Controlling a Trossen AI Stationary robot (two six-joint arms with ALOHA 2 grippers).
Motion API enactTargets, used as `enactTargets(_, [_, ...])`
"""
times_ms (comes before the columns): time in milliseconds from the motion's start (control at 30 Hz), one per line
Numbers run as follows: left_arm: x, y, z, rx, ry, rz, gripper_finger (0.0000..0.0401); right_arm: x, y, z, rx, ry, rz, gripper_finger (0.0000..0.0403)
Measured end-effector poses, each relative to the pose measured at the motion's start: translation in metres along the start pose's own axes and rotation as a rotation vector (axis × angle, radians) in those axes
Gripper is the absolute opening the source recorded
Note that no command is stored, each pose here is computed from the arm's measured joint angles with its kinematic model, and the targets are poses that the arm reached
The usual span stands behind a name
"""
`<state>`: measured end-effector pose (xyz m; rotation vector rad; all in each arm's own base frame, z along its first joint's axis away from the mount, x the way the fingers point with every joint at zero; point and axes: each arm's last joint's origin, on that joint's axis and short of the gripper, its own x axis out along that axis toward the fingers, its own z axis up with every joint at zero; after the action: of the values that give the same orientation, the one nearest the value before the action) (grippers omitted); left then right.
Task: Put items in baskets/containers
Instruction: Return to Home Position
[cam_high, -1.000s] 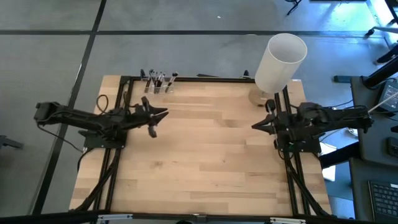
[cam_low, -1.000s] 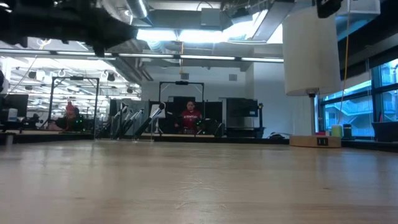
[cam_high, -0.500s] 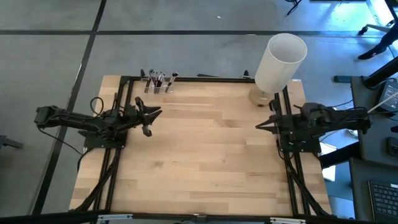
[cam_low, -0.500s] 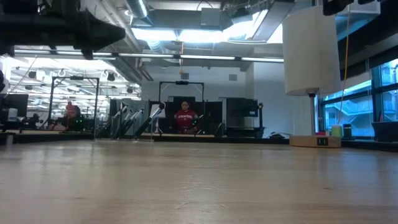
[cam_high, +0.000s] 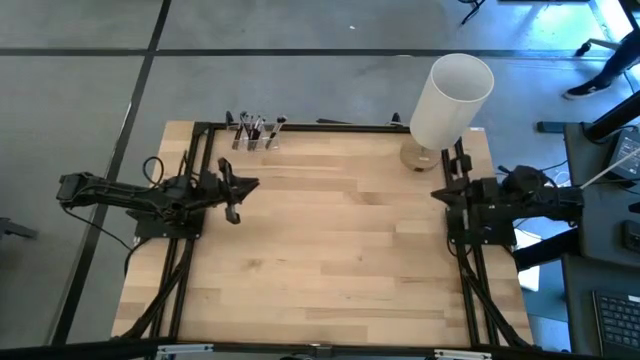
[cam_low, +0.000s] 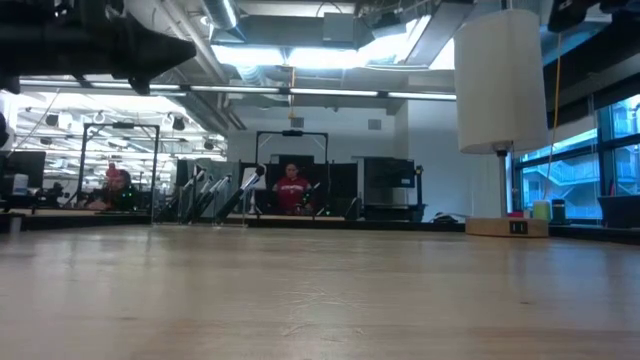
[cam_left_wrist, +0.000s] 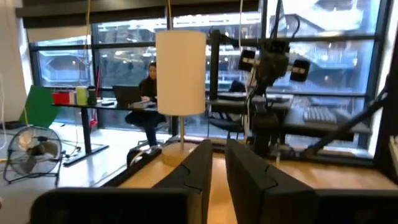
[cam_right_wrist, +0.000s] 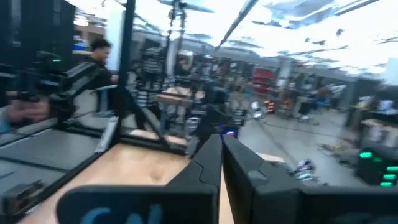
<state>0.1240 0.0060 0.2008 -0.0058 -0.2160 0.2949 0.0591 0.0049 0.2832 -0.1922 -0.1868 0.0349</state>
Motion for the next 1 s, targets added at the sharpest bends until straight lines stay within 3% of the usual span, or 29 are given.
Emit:
enactTargets(200, [0.0,0.0,-0.003,0.029,0.028,-0.004,0.0013,0.002,0.003,-0.006,0.076,0.001,0.057,0.0016])
enactTargets(533, [0.0,0.0,-0.003,0.08,0.033,-0.007,0.0005,0.02,0.009,-0.038,0.03,-0.069,-0.013,0.0016])
enactTargets(833, [0.0,-0.002,-0.002,0.12,0.01,-0.054,0.0005,0.023,0.013,-0.056,0.05,-0.031,-0.009,0.0016])
enactTargets(1000, [0.0,-0.002,0.001,0.118,-0.019,-0.05,0.0002,0.023,0.013,-0.069,0.051,0.049,-0.071,0.0016])
